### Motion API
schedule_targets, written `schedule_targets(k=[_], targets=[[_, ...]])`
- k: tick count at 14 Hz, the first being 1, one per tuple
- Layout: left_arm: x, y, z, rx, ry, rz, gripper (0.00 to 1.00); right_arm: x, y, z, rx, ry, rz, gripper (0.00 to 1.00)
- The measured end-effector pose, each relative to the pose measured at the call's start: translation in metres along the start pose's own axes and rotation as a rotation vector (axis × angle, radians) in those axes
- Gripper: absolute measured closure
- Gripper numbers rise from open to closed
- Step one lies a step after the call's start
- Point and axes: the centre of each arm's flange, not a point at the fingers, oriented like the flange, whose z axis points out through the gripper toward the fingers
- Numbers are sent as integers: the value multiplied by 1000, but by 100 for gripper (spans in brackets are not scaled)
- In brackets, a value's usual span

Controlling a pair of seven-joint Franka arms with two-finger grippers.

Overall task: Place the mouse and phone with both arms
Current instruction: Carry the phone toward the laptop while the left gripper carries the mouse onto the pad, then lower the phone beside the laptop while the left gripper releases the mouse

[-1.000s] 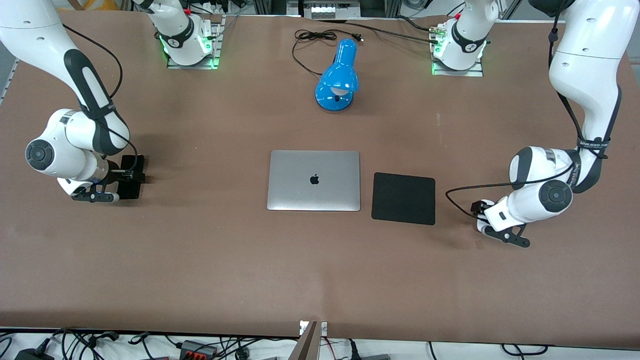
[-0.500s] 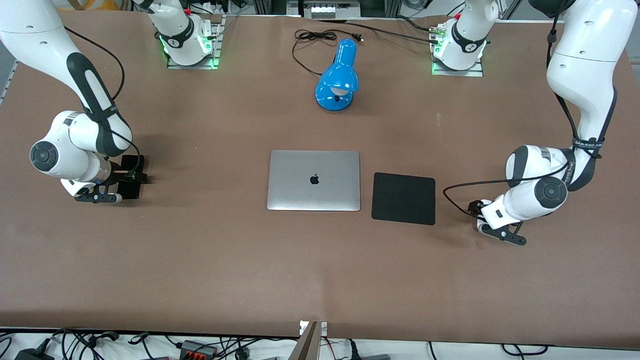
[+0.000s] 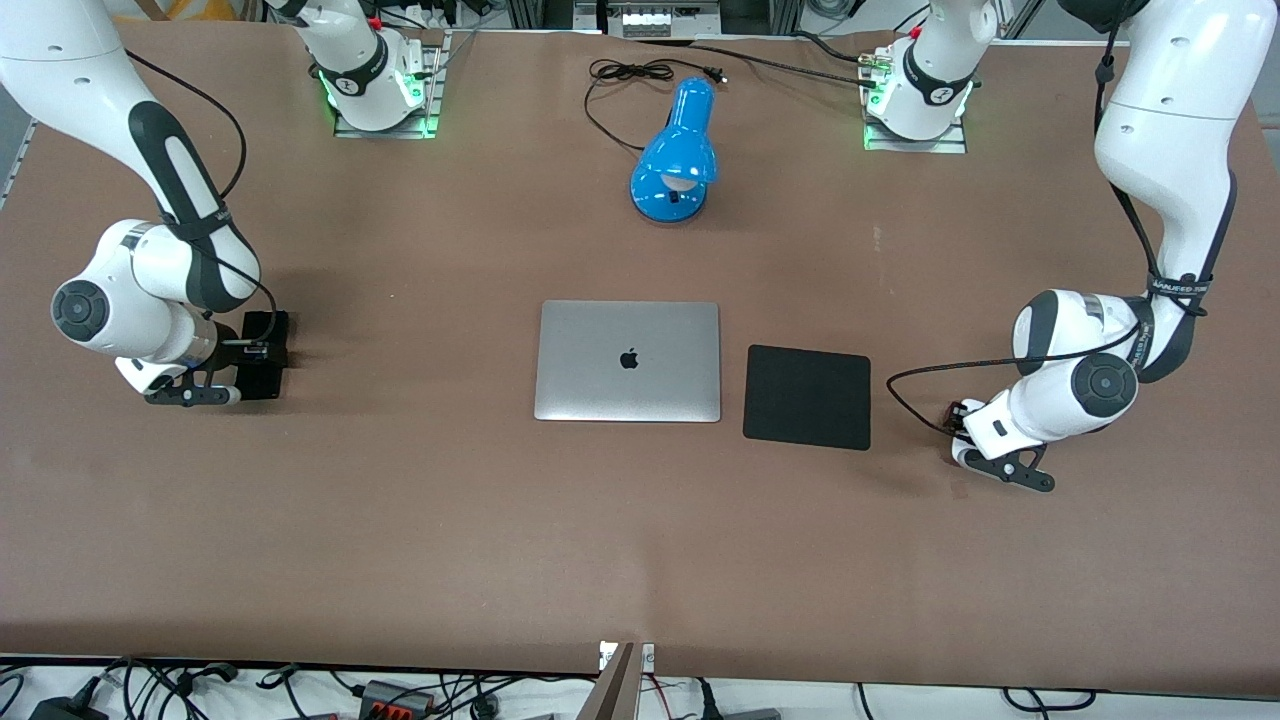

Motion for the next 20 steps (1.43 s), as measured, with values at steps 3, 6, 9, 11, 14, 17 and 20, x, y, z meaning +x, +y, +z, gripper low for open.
schedule_targets(k=[3,6,9,11,14,17,20], targets=[[27,99,-44,-4,-65,-83,38,3,-7,-4,4,2,-45,20],[36,229,-48,30,-71,-159,38,13,-45,-33,31,-21,-106,20],[33,257,-28,34,-84,-180,38,25,-111,-73,67,-1,-129,20],[33,242,-13,25,-81,-202,38,27,-164,-79,90,3,-107,20],[31,236,-5,22,-85,-209,24,21,-233,-70,96,-7,-56,20],[35,231,-19,27,-76,-218,0,10,-291,-66,86,-8,-21,20],[43,200,-85,58,-57,-269,0,0,-331,-60,82,-3,-34,20]])
